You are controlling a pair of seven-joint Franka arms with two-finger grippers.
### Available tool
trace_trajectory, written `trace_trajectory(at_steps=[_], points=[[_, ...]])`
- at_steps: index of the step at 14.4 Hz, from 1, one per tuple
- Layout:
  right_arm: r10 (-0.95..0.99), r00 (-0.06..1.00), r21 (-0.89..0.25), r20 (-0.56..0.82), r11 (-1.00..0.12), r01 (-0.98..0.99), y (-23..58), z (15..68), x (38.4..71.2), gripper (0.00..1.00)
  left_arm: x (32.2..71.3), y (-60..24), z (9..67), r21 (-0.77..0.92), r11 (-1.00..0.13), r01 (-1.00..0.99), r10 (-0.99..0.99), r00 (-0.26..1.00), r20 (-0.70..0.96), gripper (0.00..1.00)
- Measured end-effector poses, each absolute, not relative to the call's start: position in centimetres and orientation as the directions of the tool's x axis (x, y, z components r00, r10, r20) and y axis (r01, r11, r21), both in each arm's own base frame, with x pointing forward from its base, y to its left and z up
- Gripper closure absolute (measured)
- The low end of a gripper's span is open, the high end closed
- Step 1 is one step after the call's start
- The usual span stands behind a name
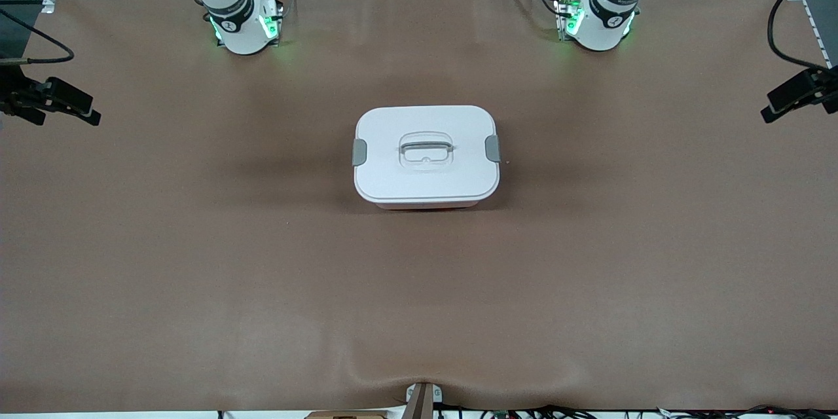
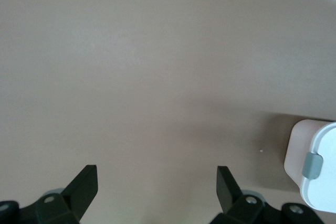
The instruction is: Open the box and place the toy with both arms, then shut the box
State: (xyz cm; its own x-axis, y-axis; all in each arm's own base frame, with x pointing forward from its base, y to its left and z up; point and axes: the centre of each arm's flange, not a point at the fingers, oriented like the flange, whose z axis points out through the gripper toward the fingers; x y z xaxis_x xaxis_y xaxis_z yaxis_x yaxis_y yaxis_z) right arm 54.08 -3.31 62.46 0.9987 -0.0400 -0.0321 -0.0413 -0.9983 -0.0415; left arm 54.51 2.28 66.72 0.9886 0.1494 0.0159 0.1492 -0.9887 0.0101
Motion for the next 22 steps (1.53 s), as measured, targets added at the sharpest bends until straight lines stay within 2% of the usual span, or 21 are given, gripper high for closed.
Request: trace_trajectory(at_steps=[4,22], points=[[-0.04,0.999,-0.041,-0.032,-0.998,-0.041,-3.3,62.5,54.1,0.0,53.4,3.1,66.5,0.013,-0.994,0.107,0.107,0.994,-0.003,0.0],[-0.04,0.999,-0.041,-0.032,-0.998,-0.041,-3.3,62.5,54.1,0.0,53.4,1.5,65.4,0.012,-0.998,0.067,0.067,0.997,-0.026,0.0]])
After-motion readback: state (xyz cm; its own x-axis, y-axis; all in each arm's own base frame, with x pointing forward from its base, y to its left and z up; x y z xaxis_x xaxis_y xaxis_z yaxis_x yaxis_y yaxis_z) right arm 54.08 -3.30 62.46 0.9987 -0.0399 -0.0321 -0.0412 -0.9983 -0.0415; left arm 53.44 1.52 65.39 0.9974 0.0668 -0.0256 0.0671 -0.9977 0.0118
